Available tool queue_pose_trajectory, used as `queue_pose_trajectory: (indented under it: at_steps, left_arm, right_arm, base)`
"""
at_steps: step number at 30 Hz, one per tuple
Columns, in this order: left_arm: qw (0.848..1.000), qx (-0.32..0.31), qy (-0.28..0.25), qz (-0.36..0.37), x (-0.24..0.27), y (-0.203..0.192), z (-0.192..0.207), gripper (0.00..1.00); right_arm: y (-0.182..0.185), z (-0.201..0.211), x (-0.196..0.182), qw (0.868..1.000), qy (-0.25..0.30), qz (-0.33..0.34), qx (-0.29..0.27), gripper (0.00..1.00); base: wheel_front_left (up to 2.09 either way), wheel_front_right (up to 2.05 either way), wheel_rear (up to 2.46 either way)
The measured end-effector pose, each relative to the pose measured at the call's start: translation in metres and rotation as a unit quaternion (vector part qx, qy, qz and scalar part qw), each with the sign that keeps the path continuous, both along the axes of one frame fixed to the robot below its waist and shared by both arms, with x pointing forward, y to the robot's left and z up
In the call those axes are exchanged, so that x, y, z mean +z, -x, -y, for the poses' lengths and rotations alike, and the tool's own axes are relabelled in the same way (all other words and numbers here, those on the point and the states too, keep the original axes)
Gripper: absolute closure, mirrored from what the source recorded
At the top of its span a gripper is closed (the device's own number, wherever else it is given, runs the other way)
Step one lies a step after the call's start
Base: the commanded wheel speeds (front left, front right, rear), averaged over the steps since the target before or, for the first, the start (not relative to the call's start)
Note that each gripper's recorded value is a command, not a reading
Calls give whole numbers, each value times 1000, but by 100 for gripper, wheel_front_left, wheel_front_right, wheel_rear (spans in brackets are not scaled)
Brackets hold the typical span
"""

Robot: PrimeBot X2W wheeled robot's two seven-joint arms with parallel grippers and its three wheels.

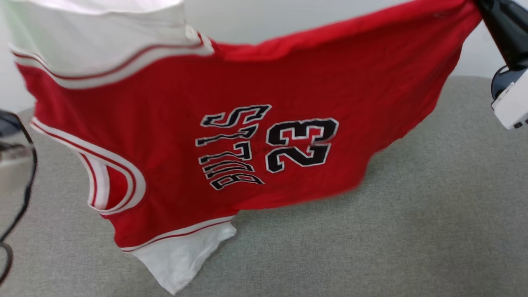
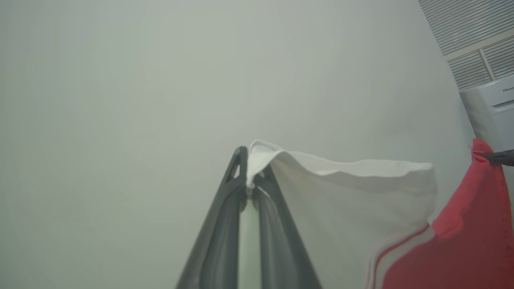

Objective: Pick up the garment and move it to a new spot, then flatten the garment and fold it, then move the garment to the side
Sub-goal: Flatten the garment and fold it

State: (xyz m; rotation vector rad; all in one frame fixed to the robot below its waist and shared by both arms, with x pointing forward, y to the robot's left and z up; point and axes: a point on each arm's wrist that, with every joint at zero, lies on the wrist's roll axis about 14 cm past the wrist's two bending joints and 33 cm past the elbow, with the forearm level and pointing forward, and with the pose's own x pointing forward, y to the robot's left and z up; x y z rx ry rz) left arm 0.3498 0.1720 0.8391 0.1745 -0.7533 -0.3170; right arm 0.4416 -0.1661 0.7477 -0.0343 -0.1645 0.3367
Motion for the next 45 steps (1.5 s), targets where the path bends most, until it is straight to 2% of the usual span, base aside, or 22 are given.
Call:
queue_pose_trajectory:
  at_steps: [4,12,23,26,31,38,45]
  left_arm:
    - [1000,5,2,22,16,-11,-2,100]
    - [999,7,-7,50,36,-56,-1,100]
    - [998,14,-9,56,44,-159,-5,100]
    - [998,-1,33,45,42,-194,-9,100]
    - [998,12,38,52,42,-244,-14,100]
    - [998,26,56,31,19,-312,-16,100]
    - [997,43,54,-22,-50,-358,-26,100]
  right_arm:
    - [-2,1,8,1000,-11,19,-2,100]
    - [-30,13,22,997,-8,63,-32,100]
    - [-114,26,13,992,-8,104,-73,100]
    - [-147,25,-3,992,6,92,-81,100]
    - [-196,25,-10,989,12,110,-94,100]
    - [-257,25,-39,987,34,111,-111,100]
    - [-297,16,-97,990,44,80,-106,100]
  base:
    - [0,0,0]
    - [0,0,0]
    - [0,0,0]
    - [0,0,0]
    - [0,0,0]
    - [0,0,0]
    - [0,0,0]
